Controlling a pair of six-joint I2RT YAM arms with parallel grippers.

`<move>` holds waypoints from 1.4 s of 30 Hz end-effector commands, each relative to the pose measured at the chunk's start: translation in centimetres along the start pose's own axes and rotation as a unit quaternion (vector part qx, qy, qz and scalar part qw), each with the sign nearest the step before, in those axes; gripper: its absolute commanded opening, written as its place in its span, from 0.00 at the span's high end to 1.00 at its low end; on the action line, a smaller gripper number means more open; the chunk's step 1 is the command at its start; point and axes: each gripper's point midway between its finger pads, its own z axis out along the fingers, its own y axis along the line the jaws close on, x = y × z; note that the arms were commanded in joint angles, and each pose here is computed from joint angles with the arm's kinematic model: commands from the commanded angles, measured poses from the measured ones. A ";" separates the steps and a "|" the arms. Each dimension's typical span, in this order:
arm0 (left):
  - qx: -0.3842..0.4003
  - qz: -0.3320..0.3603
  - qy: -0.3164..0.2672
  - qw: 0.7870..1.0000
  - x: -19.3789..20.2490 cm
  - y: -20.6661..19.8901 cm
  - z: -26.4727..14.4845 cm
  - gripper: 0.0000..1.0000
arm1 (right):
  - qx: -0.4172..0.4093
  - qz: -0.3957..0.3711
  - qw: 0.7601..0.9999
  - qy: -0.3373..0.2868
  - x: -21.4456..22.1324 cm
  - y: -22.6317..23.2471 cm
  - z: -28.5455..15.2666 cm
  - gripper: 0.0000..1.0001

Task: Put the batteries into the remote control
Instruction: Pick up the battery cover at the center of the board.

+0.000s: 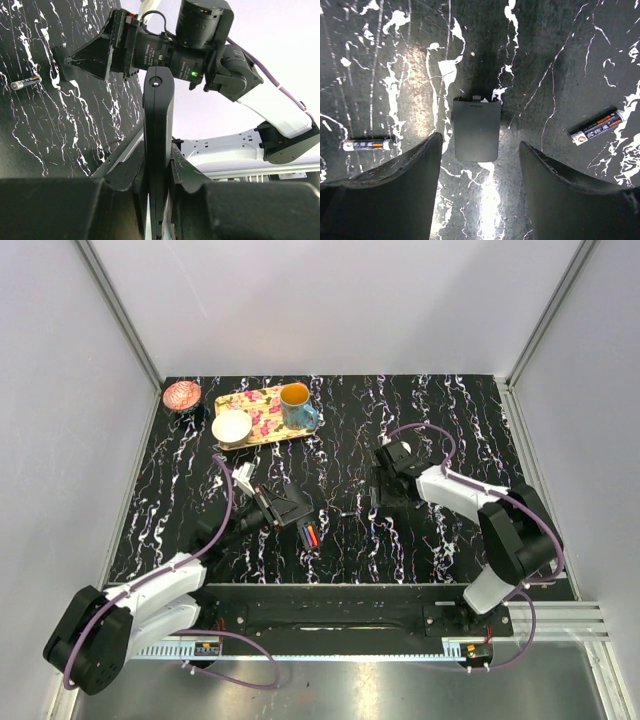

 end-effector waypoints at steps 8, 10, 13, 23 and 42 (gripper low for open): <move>0.040 0.014 0.004 0.999 -0.1 -1.6 0.0 1.00 | -0.005 -0.025 1.000 0.004 -0.5 0.5 1.7 0.35; 0.040 0.012 0.005 0.999 -0.1 -1.5 0.0 1.00 | -0.006 -0.025 1.000 0.006 -0.4 0.5 1.9 0.36; 0.039 0.012 0.005 0.999 -0.1 -1.4 0.0 1.00 | -0.005 -0.027 1.000 0.012 0.0 0.4 2.2 0.38; 0.038 0.012 0.005 0.999 -0.1 -1.4 0.0 1.00 | -0.001 -0.020 0.999 0.030 1.3 0.1 2.7 0.50; 0.039 0.007 -0.006 0.999 -2.1 -2.0 2.7 1.00 | -0.071 0.008 0.997 0.009 -0.7 1.7 -7.4 0.92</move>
